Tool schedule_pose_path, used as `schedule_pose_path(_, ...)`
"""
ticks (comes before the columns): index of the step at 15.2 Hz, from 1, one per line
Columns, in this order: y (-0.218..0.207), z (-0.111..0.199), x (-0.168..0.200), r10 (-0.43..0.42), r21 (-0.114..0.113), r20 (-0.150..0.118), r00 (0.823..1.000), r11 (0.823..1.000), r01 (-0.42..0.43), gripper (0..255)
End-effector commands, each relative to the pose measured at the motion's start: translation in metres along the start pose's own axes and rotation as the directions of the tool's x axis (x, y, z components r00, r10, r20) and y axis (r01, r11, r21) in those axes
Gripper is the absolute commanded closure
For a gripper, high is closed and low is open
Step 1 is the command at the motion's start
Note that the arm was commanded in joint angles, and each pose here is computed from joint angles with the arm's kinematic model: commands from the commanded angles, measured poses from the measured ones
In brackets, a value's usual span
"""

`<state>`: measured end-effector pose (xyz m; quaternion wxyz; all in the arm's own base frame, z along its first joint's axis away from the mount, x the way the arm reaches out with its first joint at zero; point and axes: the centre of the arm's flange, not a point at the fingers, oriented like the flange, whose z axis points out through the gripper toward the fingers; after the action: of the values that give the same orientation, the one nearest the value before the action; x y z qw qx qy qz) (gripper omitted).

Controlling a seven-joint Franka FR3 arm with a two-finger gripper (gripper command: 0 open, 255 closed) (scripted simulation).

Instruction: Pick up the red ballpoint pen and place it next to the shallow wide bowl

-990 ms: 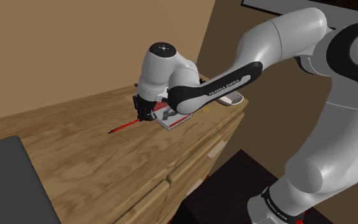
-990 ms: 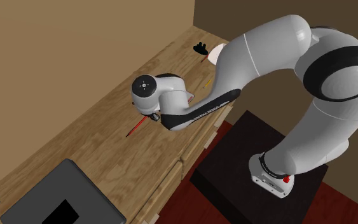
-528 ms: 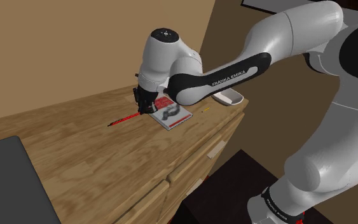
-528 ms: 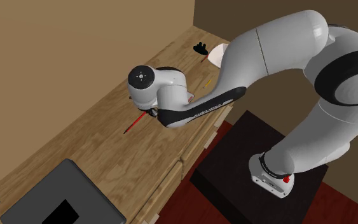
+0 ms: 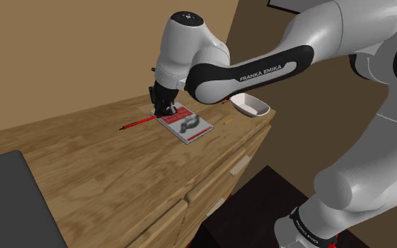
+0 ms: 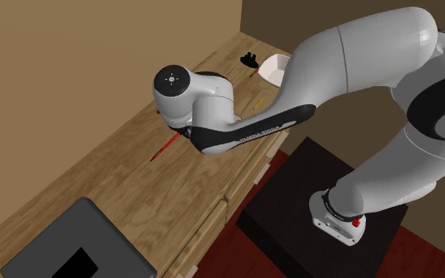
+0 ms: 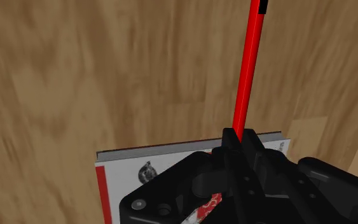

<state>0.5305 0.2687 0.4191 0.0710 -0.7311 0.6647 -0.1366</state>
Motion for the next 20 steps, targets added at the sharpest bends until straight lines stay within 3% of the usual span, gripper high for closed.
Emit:
schedule_pose_path(1, -0.003, -0.011, 0.000, 0.000, -0.001, 0.000, 1.000, 1.000, 0.000, 255)
schedule_pose_path(7, -0.011, -0.039, 0.003, 0.000, -0.001, 0.000, 1.000, 1.000, 0.000, 255)
schedule_pose_path(20, 0.000, -0.024, 0.173, 0.000, -0.001, 0.000, 1.000, 1.000, 0.000, 255)
